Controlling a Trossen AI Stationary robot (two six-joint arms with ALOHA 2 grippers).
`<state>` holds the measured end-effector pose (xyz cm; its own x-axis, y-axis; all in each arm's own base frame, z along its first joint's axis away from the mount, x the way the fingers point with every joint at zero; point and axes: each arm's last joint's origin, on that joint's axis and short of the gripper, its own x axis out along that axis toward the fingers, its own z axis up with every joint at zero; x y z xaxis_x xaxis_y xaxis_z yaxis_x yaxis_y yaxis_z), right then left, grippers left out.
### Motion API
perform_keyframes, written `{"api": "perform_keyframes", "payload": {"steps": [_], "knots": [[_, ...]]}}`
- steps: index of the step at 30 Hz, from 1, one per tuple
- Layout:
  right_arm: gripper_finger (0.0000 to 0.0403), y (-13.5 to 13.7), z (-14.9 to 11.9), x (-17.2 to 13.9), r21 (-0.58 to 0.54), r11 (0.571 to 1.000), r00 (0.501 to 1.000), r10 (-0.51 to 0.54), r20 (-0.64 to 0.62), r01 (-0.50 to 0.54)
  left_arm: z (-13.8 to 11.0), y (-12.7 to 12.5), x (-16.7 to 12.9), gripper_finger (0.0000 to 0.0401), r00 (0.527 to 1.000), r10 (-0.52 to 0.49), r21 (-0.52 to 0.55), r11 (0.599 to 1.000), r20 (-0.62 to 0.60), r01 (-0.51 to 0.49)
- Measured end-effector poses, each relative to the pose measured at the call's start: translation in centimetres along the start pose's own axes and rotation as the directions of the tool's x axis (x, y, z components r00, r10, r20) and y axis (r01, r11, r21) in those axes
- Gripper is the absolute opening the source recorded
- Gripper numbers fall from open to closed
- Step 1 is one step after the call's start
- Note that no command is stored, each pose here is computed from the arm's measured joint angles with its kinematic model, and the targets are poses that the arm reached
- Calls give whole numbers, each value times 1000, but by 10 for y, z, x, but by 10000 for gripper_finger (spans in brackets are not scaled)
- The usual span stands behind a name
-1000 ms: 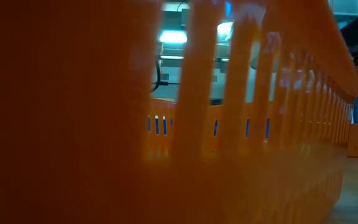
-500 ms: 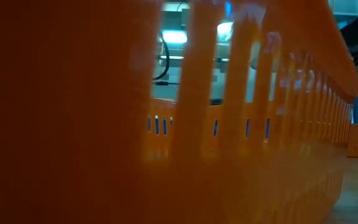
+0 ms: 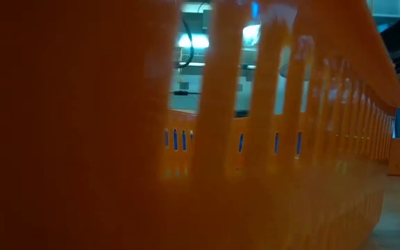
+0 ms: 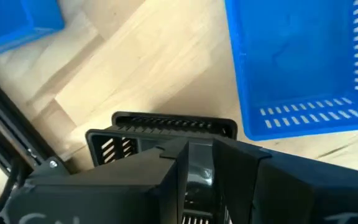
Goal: Stack baskets by color
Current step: Stack the bottom black bin on the middle black bin
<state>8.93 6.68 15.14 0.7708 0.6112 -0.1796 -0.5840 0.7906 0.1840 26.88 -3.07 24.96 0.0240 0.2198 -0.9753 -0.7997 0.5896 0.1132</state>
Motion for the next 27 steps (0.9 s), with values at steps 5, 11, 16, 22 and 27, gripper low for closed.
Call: {"api": "perform_keyframes", "payload": {"steps": [5, 11, 16, 22, 27], "knots": [[94, 0, 0, 0, 0, 1000, 1000, 0, 0, 0, -8, 6, 19, 64, 997, 63, -19, 998, -38, -63], [94, 0, 0, 0, 0, 1000, 1000, 0, 0, 0, -12, 10, 31, 64, 995, 103, -26, 994, -13, -103], [94, 0, 0, 0, 1, 1000, 1000, 0, 0, 0, -13, 9, 29, 64, 996, 79, -28, 996, -39, -81], [94, 0, 0, 0, 0, 1000, 1000, -1, 0, 1, -15, 11, 13, 64, 997, 55, -30, 998, 58, -54], [94, 0, 0, 0, -1, 1000, 1000, -1, 1, 1, -13, 14, 11, 64, 991, 73, -36, 997, 110, -70]]}}
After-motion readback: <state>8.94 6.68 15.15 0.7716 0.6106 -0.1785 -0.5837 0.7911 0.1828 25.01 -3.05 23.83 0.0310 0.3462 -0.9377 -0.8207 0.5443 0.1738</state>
